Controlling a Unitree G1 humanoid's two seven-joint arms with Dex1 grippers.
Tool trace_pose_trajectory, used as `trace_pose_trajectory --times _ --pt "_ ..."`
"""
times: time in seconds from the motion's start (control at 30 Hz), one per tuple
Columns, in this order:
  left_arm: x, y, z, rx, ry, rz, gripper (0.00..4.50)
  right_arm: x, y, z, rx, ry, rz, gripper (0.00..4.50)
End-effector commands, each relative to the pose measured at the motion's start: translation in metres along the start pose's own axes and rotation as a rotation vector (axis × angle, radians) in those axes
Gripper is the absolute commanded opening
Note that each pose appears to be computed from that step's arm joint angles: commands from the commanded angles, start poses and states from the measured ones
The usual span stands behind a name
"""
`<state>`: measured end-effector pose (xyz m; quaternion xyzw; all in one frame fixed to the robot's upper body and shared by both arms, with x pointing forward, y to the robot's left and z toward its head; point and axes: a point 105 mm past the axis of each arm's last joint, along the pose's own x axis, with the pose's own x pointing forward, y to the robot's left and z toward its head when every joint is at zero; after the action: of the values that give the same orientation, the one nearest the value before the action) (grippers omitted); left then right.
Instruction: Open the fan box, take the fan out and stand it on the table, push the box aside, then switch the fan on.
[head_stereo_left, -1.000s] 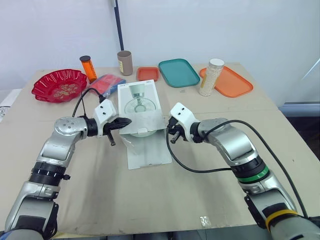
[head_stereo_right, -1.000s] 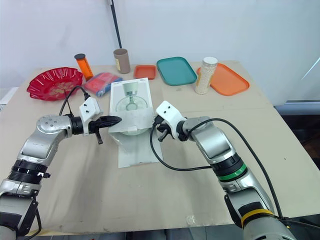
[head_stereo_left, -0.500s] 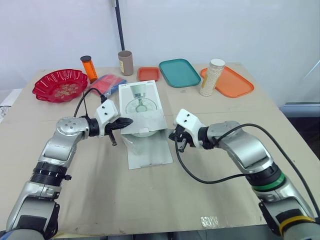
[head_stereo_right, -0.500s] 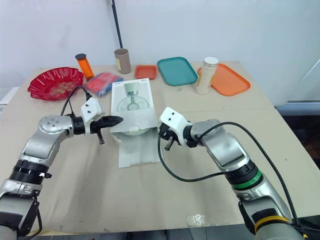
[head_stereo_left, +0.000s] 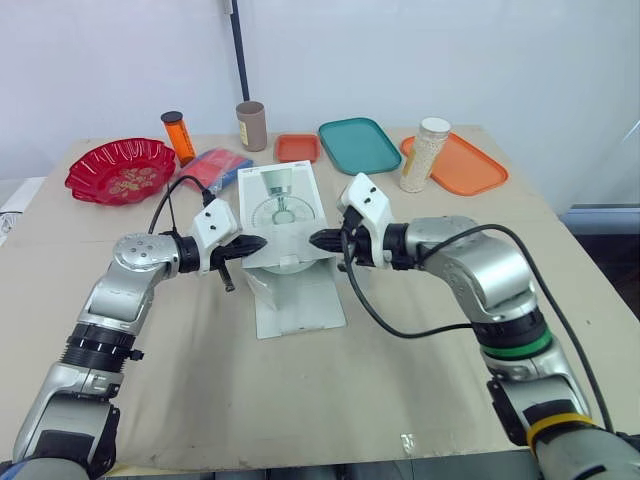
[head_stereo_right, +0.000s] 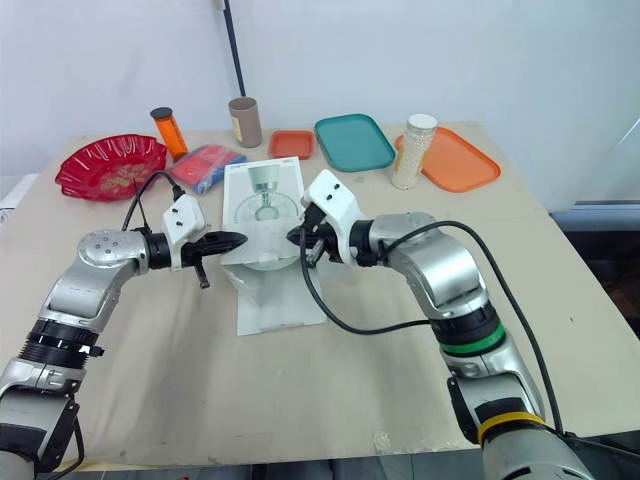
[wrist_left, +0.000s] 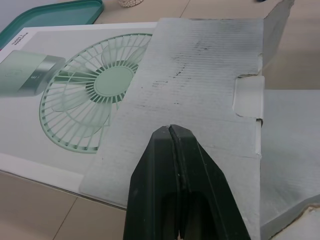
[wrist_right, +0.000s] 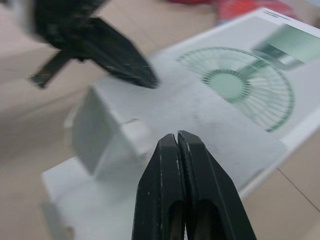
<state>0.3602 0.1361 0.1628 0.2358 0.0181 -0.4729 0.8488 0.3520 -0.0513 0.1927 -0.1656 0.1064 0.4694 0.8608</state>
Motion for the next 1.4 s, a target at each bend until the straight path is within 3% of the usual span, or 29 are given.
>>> trace_pose_trajectory --times 0.03,0.27,0.37,0.53,0.73,1.17,1.4 --pt "-0.003 -0.004 -0.016 -0.028 0.066 -0.007 0.00 0.007 -0.004 0.003 -0.037 -0.010 -0.032 0.05" --pt "-0.002 -0.003 0.014 -0.031 -0.031 -0.010 0.00 0.014 -0.007 -0.013 -0.049 0.035 -0.051 0.05" --pt "-0.001 -0.017 0.027 -0.003 -0.055 -0.084 0.00 0.013 -0.007 -0.015 -0.040 0.037 -0.054 0.05" --pt "-0.002 -0.043 0.021 0.019 -0.019 -0.205 0.00 0.014 -0.007 -0.019 -0.035 0.045 -0.062 0.05" --pt "-0.006 -0.054 0.007 0.102 0.087 -0.256 0.00 0.018 -0.003 -0.021 -0.035 0.046 -0.056 0.05" --pt "-0.051 -0.025 -0.017 0.144 0.254 -0.189 0.00 0.020 -0.002 -0.018 -0.040 0.029 -0.051 0.05" --pt "-0.034 -0.014 -0.020 0.079 0.174 -0.087 0.00 0.020 -0.003 -0.019 -0.043 0.033 -0.051 0.05"
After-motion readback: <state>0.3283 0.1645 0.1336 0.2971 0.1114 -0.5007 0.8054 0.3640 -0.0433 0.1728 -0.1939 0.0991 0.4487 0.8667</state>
